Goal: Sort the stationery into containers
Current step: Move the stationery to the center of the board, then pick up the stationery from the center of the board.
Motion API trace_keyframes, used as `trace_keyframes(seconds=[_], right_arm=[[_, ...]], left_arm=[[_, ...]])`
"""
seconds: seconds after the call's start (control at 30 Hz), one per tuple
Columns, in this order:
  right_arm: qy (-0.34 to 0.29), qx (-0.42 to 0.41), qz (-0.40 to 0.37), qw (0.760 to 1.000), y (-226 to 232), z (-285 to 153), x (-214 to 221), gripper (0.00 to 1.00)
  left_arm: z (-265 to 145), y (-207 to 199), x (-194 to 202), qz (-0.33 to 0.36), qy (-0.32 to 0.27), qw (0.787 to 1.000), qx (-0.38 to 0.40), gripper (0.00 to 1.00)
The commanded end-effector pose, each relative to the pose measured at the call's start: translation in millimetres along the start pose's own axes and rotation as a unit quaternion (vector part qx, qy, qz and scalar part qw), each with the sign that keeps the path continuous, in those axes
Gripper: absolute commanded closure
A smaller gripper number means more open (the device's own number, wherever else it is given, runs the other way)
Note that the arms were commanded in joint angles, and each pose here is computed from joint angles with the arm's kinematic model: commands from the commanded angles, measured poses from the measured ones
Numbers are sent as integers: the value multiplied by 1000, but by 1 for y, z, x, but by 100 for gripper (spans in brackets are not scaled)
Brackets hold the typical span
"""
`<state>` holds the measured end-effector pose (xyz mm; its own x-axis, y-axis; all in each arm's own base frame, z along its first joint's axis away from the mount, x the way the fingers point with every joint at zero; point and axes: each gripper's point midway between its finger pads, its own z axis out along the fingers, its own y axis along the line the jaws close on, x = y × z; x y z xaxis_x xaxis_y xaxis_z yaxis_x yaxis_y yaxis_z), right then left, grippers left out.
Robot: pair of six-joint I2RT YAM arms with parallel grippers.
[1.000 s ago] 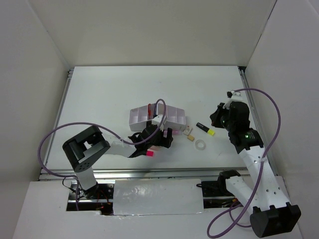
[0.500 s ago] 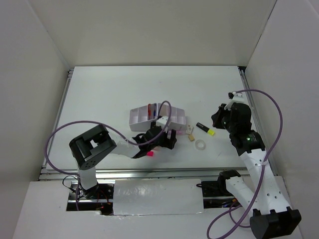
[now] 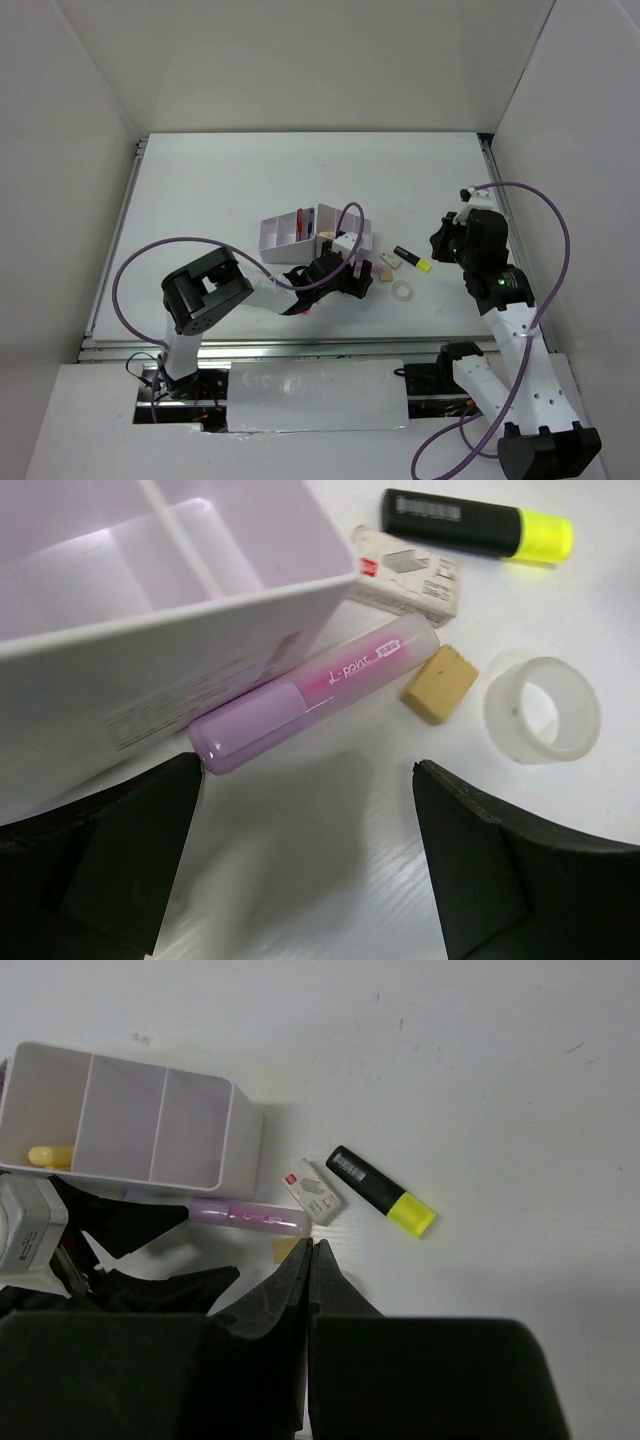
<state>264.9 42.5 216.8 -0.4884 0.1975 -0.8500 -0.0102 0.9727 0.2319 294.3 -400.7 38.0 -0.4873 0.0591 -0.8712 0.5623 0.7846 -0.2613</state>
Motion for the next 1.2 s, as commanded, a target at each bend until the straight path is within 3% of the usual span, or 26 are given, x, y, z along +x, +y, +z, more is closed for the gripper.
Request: trace_keyframes(seconds=[0.0, 0.17, 0.27, 0.37, 0.47, 0.57, 0.63, 0.77, 0.87, 1.0, 1.17], right_arm=[[11, 10, -20, 1000, -7, -3, 0, 100], [33, 10, -32, 999, -12, 0, 4, 97], [54, -7, -49, 997, -11, 3, 10, 89], [78, -33, -99, 992, -9, 5, 15, 83], [105, -64, -143, 982, -5, 10, 19, 84], [118, -95, -184, 971, 1, 16, 17, 84], [125, -119, -209, 963, 6, 23, 15, 83], [151, -180, -230, 945, 22, 30, 28, 72], [179, -224, -260, 922, 37, 35, 51, 66], [219, -255, -320, 886, 50, 49, 84, 65], [208, -272, -313, 886, 65, 72, 96, 68]], left_arm=[[9, -35, -30, 8, -50, 998, 46, 1], [12, -62, -35, 11, -58, 996, 73, 1], [5, -81, -45, 20, -72, 992, 99, 1], [-10, -94, -50, 43, -79, 989, 119, 1], [-36, -100, -59, 53, -86, 985, 143, 1], [-79, -110, -95, 71, -109, 975, 177, 1], [-102, -111, -100, 81, -86, 968, 220, 3], [-195, -127, -173, 111, -170, 932, 301, 5], [-222, -109, -201, 90, -158, 943, 279, 3], [-229, -22, -234, 33, -141, 969, 202, 1], [-248, 66, -243, -18, -152, 978, 141, 1]])
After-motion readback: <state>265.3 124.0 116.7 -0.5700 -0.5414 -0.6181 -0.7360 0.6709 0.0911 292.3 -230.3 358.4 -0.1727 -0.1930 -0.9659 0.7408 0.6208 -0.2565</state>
